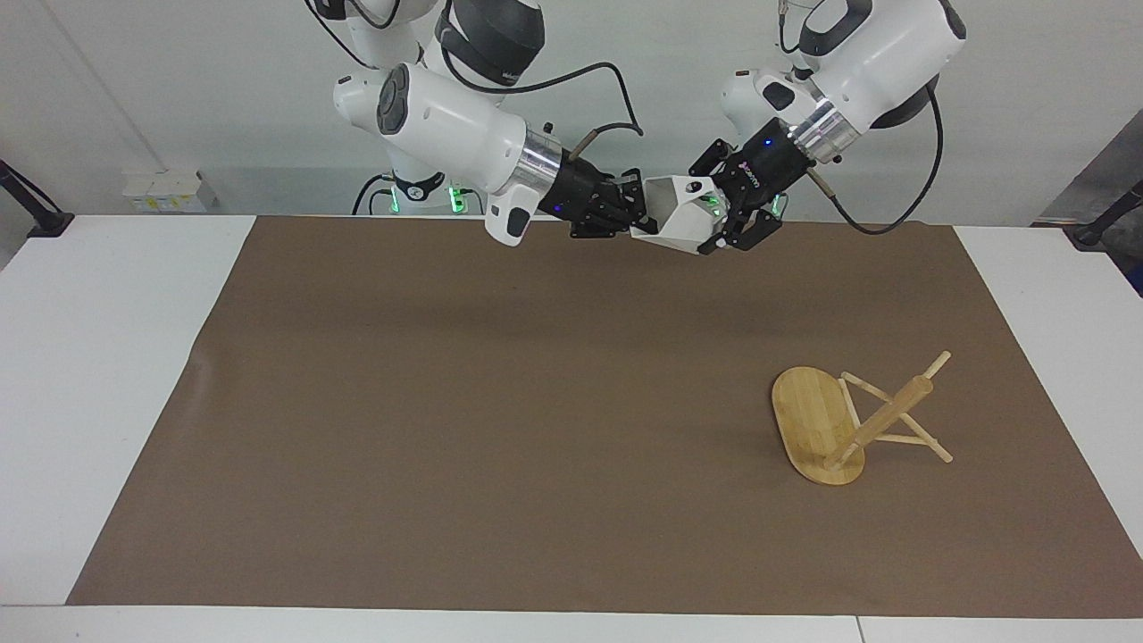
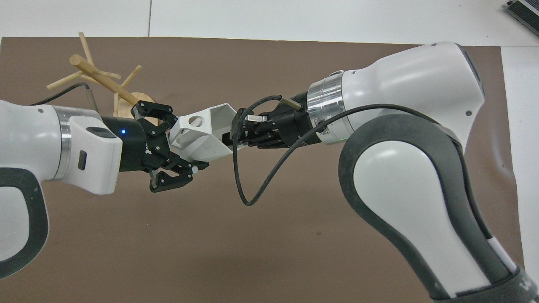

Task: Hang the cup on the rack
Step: 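Close the left gripper on the white cup body, then pull the cup back with the left gripper while the right gripper withdraws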

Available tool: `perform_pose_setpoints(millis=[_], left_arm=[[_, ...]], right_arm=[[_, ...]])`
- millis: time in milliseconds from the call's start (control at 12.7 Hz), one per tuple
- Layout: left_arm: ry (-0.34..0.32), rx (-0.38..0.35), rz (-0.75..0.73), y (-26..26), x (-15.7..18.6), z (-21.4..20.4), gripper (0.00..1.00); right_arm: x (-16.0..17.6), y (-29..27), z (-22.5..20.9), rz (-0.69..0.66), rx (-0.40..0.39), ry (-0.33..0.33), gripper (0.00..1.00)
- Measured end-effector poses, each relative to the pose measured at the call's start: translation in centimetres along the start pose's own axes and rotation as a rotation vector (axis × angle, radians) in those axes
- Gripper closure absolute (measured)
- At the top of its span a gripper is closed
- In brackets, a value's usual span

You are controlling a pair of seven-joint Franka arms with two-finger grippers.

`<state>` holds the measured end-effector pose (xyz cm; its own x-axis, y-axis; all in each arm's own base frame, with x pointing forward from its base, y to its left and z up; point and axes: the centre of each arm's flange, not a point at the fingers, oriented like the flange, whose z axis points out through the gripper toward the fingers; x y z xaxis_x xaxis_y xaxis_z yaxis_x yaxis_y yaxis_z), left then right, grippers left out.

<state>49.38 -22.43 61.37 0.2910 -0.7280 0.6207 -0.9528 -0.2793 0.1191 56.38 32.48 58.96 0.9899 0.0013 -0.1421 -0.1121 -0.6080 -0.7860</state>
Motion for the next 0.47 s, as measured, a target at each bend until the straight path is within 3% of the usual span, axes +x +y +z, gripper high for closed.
perform_pose_setpoints(millis=[471], left_arm=[[-0.035, 0.02, -0.004, -0.3, -0.37, 0.0, 0.26]], right_arm=[[-0.01, -0.12, -0.1, -0.002, 0.002, 0.003, 0.05]])
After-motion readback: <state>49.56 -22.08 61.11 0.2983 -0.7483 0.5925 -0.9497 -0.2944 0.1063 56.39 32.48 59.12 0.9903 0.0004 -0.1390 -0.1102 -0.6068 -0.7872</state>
